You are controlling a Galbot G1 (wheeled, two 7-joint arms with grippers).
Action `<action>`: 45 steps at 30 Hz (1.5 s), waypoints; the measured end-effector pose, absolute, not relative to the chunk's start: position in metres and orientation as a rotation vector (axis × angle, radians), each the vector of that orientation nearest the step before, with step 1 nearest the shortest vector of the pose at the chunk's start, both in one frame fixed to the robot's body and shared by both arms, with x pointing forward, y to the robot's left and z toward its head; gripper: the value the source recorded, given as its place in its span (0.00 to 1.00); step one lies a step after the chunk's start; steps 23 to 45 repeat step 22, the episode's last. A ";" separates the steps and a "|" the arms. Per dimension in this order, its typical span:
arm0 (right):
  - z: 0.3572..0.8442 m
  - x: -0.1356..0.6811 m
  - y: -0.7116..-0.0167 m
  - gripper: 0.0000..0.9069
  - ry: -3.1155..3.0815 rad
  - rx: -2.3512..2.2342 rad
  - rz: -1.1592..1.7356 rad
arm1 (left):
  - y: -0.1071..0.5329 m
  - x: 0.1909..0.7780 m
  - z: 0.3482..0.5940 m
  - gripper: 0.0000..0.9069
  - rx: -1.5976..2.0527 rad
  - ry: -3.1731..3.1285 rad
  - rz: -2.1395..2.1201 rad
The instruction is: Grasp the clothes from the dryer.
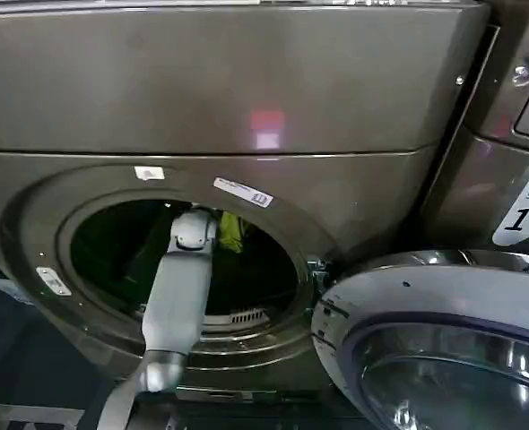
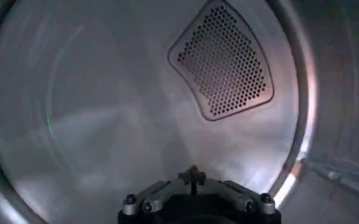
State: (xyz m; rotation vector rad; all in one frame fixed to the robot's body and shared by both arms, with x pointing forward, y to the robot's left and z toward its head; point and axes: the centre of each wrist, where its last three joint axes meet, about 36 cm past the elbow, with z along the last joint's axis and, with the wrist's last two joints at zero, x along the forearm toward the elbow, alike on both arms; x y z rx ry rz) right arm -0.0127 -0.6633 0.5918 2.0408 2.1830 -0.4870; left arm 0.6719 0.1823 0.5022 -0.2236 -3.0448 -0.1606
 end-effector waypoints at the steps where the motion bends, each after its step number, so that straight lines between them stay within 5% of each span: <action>1: 0.592 -0.013 -0.663 1.00 2.182 2.041 -0.488 | 0.182 0.672 0.502 0.00 -0.221 -3.044 -0.156; 45: 0.600 -0.015 -0.656 1.00 2.200 2.030 -0.463 | 0.185 0.673 0.505 0.00 -0.209 -3.035 -0.131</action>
